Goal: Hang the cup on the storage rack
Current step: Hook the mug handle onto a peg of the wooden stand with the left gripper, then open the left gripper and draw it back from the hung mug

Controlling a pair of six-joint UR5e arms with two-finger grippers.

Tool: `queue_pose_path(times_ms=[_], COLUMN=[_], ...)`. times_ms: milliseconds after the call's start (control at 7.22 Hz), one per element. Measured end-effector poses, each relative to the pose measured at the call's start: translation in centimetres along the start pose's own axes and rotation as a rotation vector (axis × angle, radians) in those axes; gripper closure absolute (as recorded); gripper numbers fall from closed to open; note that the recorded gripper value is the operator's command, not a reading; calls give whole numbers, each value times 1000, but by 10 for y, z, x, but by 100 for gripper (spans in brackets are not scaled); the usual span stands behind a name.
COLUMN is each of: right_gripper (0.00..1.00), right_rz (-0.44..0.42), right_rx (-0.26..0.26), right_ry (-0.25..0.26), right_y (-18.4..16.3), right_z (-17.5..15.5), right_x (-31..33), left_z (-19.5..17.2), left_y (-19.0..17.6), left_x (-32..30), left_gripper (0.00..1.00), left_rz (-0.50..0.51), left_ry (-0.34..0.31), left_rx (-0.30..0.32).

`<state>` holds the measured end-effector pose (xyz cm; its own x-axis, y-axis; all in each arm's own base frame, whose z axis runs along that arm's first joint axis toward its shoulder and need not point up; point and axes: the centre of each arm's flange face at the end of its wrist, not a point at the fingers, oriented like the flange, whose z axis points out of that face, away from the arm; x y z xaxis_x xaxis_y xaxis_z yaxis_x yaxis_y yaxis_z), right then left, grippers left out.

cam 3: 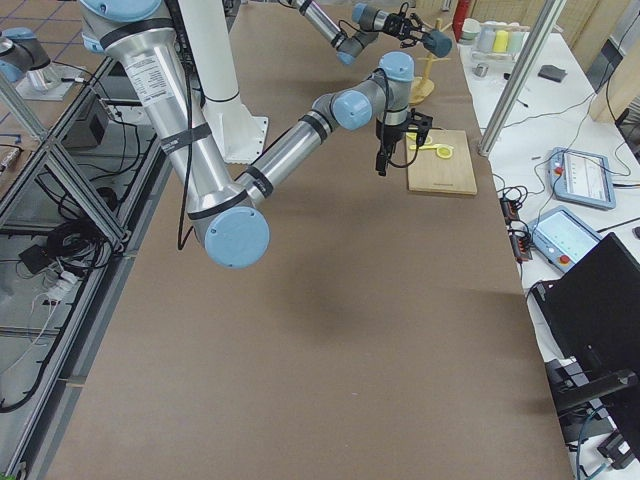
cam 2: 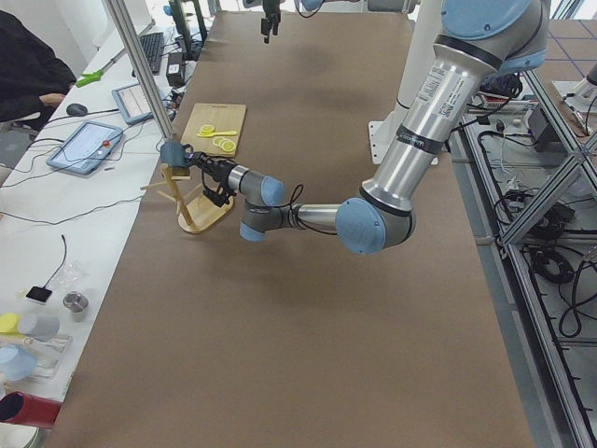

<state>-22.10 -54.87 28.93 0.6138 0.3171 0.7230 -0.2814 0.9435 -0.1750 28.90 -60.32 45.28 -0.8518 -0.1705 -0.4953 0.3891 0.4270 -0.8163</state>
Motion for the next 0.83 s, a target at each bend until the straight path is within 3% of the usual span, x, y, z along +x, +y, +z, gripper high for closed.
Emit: queue_pose_path(times_ms=[138, 277, 831], right_gripper=[0, 0, 0], right_rz=[0, 0, -2], right_rx=[0, 1, 2], right_ry=[0, -1, -2], right_y=[0, 0, 1], right_z=[0, -1, -1], right_x=[0, 0, 0], left_z=[-1, -2, -11], left_y=[-1, -1, -9], left_x=[-1, -1, 19], left_gripper=[38, 2, 2], left_rz=[1, 0, 8], left_ry=[-3, -5, -21], left_rx=[1, 0, -32])
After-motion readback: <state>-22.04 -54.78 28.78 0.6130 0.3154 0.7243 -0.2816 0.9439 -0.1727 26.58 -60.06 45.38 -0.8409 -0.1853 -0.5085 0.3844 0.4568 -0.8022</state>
